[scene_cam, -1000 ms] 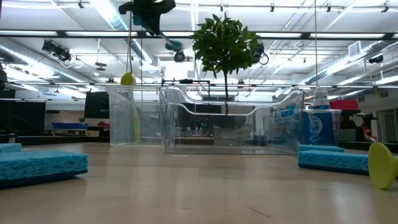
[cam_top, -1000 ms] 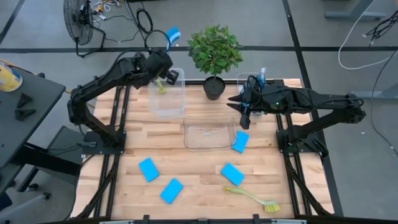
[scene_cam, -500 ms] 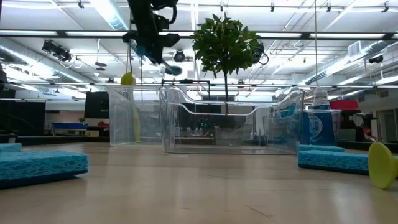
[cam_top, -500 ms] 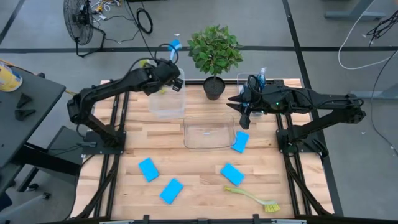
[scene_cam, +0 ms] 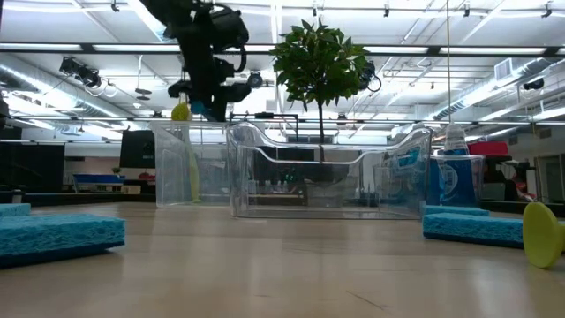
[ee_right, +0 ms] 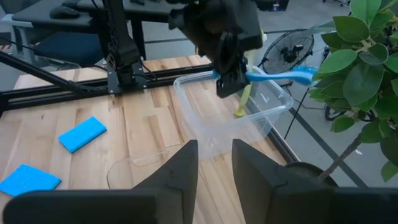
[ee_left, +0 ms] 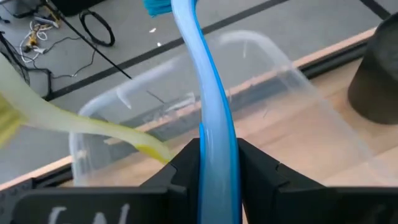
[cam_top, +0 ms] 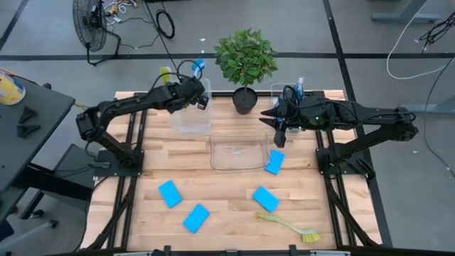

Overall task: Pick & Place Kitchen Sink Supplies
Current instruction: Put the blue dishwashing brush into the white bin, then put the blue sponge into the bottom transparent bin

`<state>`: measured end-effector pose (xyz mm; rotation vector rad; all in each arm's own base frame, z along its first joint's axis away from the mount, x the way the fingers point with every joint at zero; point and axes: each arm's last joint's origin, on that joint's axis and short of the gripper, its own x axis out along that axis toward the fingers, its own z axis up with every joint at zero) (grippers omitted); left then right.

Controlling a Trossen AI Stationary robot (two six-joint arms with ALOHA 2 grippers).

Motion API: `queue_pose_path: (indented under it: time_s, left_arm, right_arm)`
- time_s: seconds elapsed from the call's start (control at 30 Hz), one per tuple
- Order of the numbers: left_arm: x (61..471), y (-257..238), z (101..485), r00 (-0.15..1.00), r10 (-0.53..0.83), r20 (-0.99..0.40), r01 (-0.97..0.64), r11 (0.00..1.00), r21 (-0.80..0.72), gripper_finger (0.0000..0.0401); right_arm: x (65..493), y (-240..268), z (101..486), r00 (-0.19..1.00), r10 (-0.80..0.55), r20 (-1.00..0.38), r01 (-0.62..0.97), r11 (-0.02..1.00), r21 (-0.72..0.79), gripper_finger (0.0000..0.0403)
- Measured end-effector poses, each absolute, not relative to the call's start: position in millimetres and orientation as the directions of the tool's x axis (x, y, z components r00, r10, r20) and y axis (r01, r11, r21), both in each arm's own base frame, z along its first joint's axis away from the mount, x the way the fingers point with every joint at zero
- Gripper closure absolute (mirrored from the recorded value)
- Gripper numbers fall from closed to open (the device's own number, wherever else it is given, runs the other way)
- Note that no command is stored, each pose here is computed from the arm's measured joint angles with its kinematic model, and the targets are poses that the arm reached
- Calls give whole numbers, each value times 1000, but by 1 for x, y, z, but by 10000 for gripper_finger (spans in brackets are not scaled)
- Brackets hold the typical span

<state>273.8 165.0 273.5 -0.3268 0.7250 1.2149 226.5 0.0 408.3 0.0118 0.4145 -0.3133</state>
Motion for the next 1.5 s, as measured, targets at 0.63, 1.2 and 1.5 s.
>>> queue_pose_path:
  time_s: [0.63, 1.2, 1.5]
  left_arm:
    - [268, 168, 249, 230, 642, -732, -893, 438, 103, 285]
    - [271, 166, 257, 254, 624, -739, -870, 481, 107, 150]
    - [279, 142, 327, 388, 624, -678, -751, 641, 160, 149]
  right_arm:
    - [227, 0, 409, 869, -299, -395, 303, 951, -53, 305]
    - [227, 1, 408, 873, -281, -398, 299, 954, -18, 305]
    - [227, 1, 408, 872, -280, -402, 297, 955, -22, 305]
